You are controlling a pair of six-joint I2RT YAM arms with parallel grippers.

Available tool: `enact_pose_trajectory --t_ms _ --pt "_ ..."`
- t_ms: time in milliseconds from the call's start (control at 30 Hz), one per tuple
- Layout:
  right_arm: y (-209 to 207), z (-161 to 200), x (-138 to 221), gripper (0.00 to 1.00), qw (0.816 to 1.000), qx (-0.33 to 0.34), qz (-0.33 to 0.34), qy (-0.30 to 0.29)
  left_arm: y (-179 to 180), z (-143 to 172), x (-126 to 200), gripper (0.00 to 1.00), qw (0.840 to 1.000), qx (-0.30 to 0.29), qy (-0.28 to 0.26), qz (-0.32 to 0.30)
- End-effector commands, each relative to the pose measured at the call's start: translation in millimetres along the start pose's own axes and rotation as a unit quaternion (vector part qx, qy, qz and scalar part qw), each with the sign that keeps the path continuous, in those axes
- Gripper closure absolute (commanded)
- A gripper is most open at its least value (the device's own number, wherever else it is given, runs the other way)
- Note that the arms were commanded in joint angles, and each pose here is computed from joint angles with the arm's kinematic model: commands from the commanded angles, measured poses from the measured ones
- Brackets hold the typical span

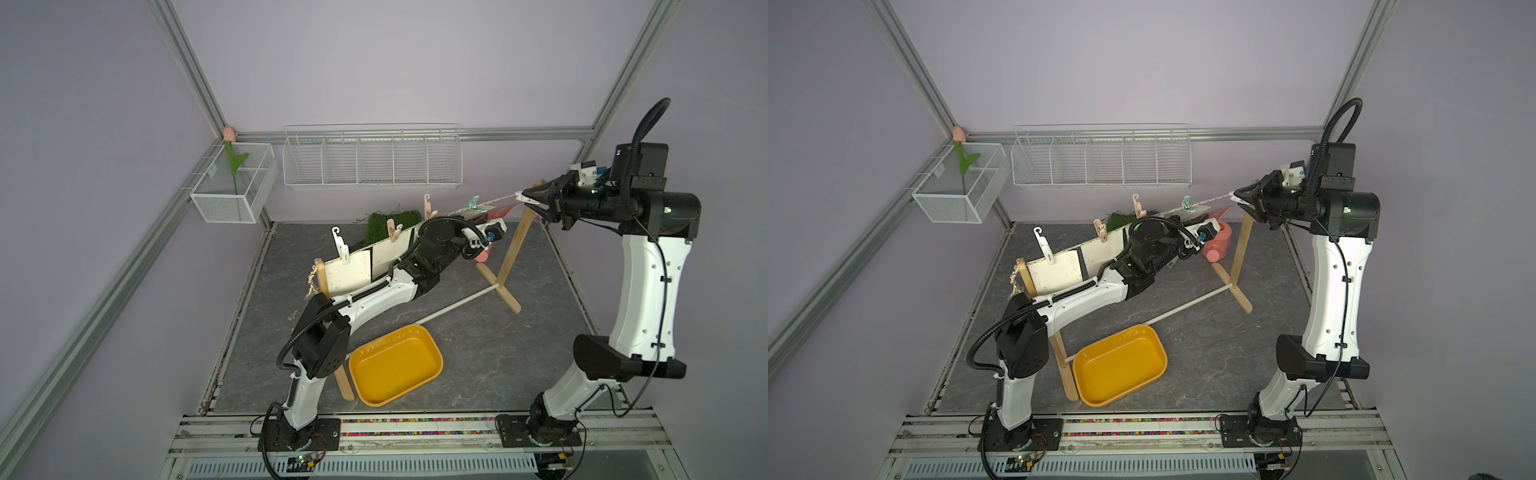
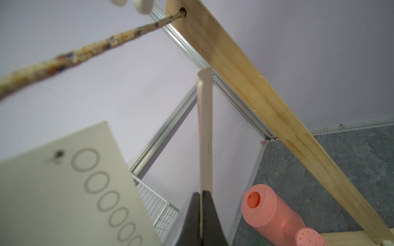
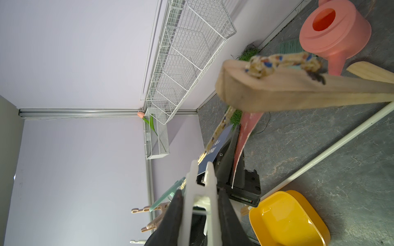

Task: Remove the postcards from the strings
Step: Remove the clamp from the clothesline.

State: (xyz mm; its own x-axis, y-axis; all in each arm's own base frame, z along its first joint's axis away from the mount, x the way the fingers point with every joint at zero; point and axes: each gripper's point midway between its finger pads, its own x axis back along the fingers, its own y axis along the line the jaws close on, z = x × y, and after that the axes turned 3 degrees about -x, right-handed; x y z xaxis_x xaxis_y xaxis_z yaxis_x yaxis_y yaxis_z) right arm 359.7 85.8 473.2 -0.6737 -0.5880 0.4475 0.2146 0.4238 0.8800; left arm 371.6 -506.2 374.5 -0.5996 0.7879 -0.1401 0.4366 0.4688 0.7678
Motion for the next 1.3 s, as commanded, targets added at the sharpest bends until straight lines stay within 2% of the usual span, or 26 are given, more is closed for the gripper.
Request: enact_pose_trajectory --t_ms 0,167,400,633,767,900,1033,1267 --pt "-3.2 10.5 12.8 0.9 1.0 0.01 0.005 0.001 8.1 -17.4 9.8 1.0 1.0 -0.008 -0.015 -0.014" --pt "-2.6 18.3 24.6 0.9 1.0 0.028 0.003 -0.005 -14.2 -25.7 22.3 1.0 1.0 -0.024 -0.017 0.001" --pt "-0.9 28.4 40.6 0.9 0.998 0.066 0.001 -0.019 -51.3 -50.6 59.9 1.0 0.999 -0.007 -0.033 0.039" --pt "-5.4 32.5 52.0 0.89 0.991 0.126 0.014 -0.039 -105.1 -89.9 114.9 1.0 0.992 0.029 -0.052 0.11" --pt "-11.3 41.0 59.0 0.89 0.986 0.162 0.024 -0.041 -121.7 -112.7 159.2 1.0 0.981 0.084 -0.062 0.164" --pt "-19.9 56.0 57.3 0.89 0.981 0.189 0.034 -0.027 -111.3 -119.6 208.3 1.0 0.967 0.143 -0.052 0.202" --pt "-31.1 78.5 44.0 0.88 0.976 0.213 0.038 0.009 -83.1 -124.1 264.2 1.0 0.952 0.191 -0.048 0.233" --pt "-62.0 119.3 13.1 0.88 0.976 0.211 -0.004 0.059 -16.0 -122.2 339.0 1.0 0.947 0.248 -0.044 0.199"
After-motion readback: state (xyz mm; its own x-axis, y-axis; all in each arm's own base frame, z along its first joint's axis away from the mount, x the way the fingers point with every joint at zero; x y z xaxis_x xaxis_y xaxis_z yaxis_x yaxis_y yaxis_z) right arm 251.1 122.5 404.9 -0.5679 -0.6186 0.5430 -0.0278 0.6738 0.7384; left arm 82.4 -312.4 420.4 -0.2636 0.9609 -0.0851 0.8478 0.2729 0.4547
